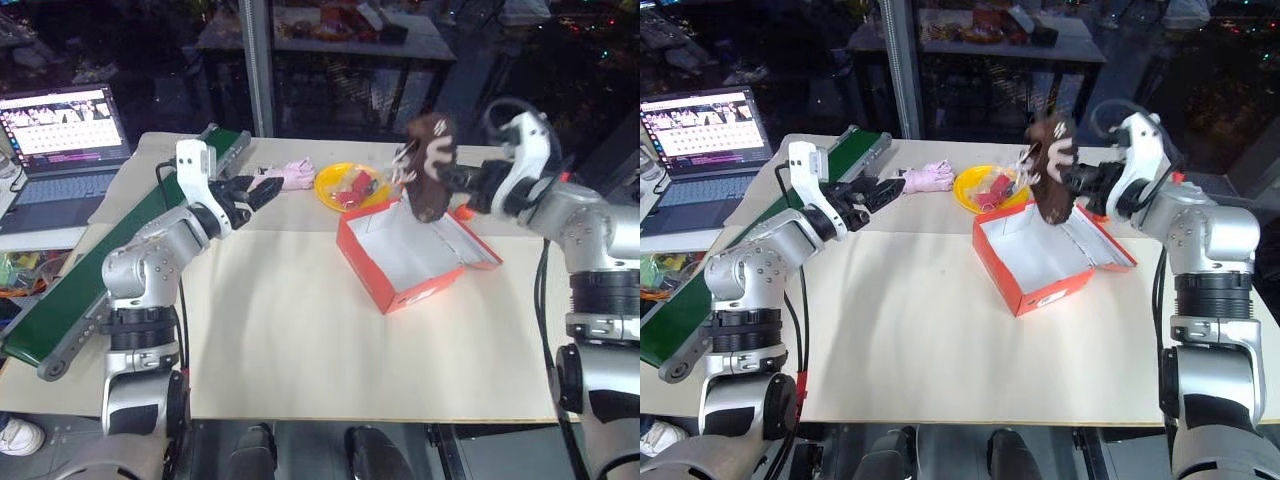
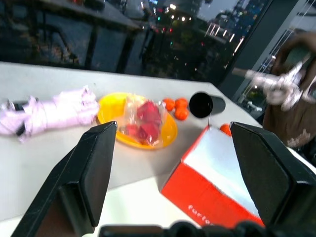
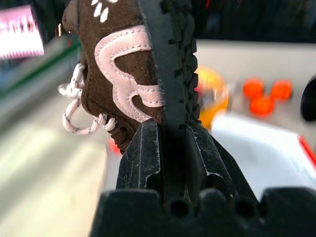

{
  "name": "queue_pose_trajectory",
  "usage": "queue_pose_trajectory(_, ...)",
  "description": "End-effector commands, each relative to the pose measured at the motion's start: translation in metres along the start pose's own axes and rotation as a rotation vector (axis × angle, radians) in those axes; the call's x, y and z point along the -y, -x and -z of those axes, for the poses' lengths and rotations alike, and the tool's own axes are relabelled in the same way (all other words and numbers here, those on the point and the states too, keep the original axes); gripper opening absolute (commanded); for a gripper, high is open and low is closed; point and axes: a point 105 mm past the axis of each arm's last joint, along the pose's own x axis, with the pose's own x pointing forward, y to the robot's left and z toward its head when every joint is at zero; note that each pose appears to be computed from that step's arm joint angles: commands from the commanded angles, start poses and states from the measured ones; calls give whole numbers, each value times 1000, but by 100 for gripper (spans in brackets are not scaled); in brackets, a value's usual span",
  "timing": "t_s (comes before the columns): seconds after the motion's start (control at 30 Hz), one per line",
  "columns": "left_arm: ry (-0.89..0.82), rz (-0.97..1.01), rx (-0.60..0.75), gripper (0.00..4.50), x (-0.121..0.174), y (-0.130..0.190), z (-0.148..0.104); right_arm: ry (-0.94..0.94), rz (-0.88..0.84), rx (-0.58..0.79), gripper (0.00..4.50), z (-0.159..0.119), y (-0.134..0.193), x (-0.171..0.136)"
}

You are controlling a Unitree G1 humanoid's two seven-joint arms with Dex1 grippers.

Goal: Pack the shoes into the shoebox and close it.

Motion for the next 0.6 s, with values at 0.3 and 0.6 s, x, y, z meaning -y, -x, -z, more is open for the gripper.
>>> queue_pose_trajectory(0.3, -67, -34, 54, 390, 6, 14, -12, 154, -6, -186, 22, 47, -26, 25)
queue_pose_trajectory(0.6, -98, -83, 52, 392, 4, 26, -9, 267, 4, -245, 178, 57, -44, 23)
